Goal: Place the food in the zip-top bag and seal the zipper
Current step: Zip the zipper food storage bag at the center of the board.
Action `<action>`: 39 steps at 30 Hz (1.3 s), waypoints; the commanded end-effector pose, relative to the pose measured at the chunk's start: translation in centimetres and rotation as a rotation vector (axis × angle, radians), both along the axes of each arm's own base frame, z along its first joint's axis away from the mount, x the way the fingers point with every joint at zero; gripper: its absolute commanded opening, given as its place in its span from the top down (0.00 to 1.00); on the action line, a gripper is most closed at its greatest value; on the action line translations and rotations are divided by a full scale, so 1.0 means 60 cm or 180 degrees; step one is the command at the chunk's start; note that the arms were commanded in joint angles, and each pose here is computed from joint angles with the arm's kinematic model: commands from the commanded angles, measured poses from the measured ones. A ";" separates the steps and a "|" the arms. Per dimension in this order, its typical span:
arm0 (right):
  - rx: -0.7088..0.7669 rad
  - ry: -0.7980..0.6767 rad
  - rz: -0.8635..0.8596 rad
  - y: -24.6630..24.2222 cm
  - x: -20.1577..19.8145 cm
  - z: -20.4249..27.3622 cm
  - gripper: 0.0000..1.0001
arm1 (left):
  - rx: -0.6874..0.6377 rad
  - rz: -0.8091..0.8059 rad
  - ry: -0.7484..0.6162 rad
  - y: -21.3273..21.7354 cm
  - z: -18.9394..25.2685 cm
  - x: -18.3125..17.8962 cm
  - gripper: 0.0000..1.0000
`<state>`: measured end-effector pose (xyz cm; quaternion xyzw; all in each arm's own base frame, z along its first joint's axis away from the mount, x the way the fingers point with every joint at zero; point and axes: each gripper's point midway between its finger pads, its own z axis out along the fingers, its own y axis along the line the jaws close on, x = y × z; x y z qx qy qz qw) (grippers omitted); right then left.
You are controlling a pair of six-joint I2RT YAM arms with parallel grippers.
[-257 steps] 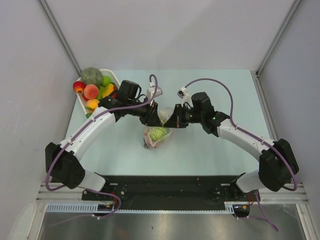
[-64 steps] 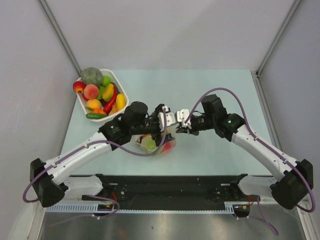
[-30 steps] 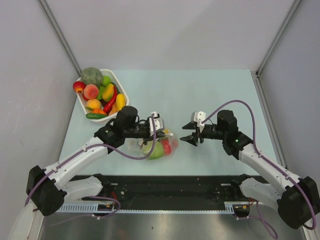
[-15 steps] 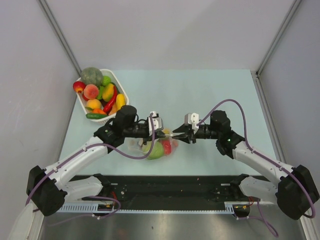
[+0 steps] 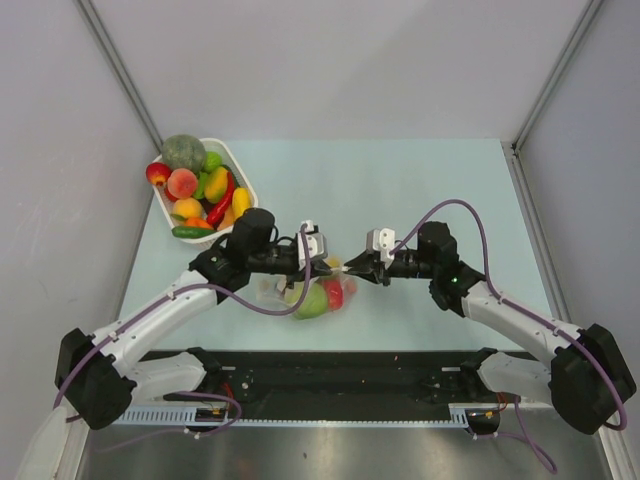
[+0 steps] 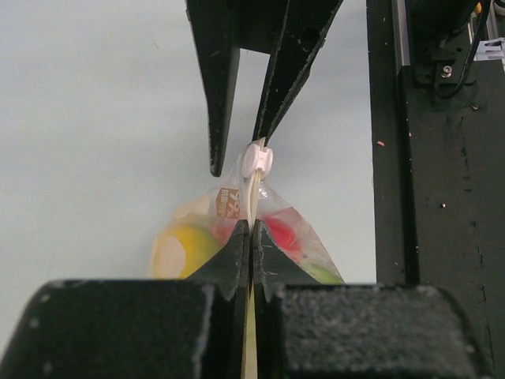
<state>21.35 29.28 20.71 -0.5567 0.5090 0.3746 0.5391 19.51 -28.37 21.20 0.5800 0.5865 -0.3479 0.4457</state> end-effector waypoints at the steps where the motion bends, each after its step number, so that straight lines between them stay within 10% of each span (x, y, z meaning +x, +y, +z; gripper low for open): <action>1: 0.0166 -0.0270 0.0075 0.012 -0.003 0.039 0.92 | -0.0145 -0.0066 -0.0074 -0.011 0.039 0.007 1.00; 5: 0.0166 -0.0282 0.0037 0.009 -0.002 0.040 1.00 | -0.0161 0.0069 -0.0130 -0.011 0.053 0.021 0.95; 9: 0.0188 -0.0271 0.0038 0.008 -0.004 0.043 1.00 | -0.0266 0.0181 -0.0389 -0.016 0.085 0.032 0.54; 15: 0.0213 -0.0263 0.0004 0.011 0.001 0.047 1.00 | -0.0127 0.0074 -0.0714 -0.040 0.082 0.025 0.39; 20: 0.0242 -0.0226 -0.0051 0.010 0.004 0.051 1.00 | -0.0076 0.0006 -0.0672 -0.058 0.078 0.027 0.45; 29: 0.0338 -0.0219 -0.0206 0.001 0.017 0.072 1.00 | 0.0081 0.0008 -0.0689 -0.047 0.062 0.026 0.95; 39: 0.0497 0.0072 -0.0523 -0.034 0.051 0.085 1.00 | 0.0411 0.0182 -0.0552 0.001 0.024 0.035 0.99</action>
